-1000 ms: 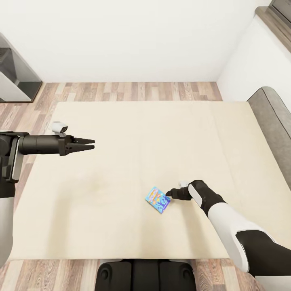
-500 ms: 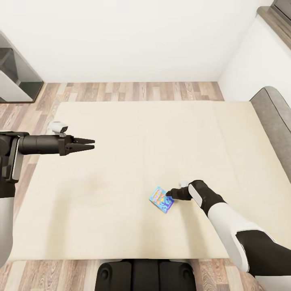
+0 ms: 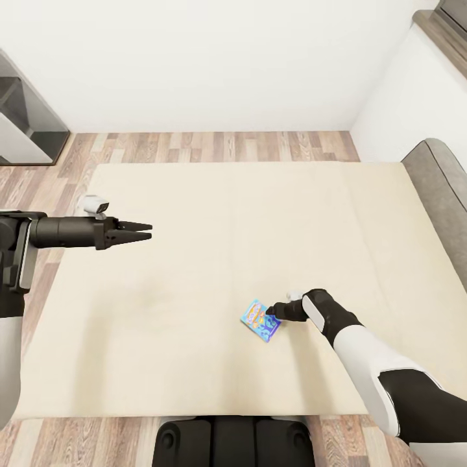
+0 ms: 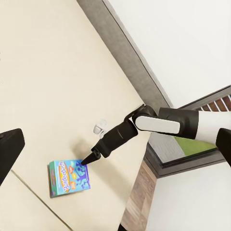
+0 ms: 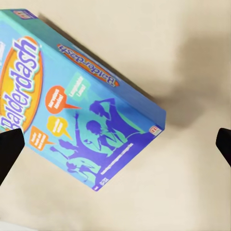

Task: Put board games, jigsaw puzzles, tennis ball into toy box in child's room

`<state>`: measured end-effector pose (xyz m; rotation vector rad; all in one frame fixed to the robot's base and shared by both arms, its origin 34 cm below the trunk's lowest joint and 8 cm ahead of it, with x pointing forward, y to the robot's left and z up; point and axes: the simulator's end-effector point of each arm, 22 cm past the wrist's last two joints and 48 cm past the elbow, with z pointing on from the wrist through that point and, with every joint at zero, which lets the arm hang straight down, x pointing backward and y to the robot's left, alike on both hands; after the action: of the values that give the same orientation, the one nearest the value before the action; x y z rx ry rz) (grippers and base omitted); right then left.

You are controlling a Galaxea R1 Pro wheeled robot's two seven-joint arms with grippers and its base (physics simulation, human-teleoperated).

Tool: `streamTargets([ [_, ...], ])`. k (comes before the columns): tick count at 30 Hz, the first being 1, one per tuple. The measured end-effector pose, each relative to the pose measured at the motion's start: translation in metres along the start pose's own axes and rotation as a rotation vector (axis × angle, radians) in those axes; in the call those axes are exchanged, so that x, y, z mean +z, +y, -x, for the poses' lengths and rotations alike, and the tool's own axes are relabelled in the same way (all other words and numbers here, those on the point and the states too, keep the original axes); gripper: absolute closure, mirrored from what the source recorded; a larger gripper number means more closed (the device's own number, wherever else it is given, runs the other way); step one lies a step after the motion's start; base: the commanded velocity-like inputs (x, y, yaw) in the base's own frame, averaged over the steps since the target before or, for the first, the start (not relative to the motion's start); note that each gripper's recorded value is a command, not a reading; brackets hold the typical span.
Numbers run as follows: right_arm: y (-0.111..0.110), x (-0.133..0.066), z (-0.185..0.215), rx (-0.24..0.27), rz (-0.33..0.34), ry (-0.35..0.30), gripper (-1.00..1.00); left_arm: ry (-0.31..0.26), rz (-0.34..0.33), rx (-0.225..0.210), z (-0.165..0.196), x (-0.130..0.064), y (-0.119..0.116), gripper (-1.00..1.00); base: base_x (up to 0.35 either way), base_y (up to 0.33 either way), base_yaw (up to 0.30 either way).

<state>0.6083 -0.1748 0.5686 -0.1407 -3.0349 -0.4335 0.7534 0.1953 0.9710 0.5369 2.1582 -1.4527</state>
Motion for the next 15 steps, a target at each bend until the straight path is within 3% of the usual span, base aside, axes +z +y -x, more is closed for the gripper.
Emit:
streamTargets([
  [15,0.0000,0.0000,0.0000,-0.001,0.000,0.000,-1.00,0.000,0.000,0.000,0.0000,0.0000,0.0000,-1.00,0.000,0.058,0.000],
])
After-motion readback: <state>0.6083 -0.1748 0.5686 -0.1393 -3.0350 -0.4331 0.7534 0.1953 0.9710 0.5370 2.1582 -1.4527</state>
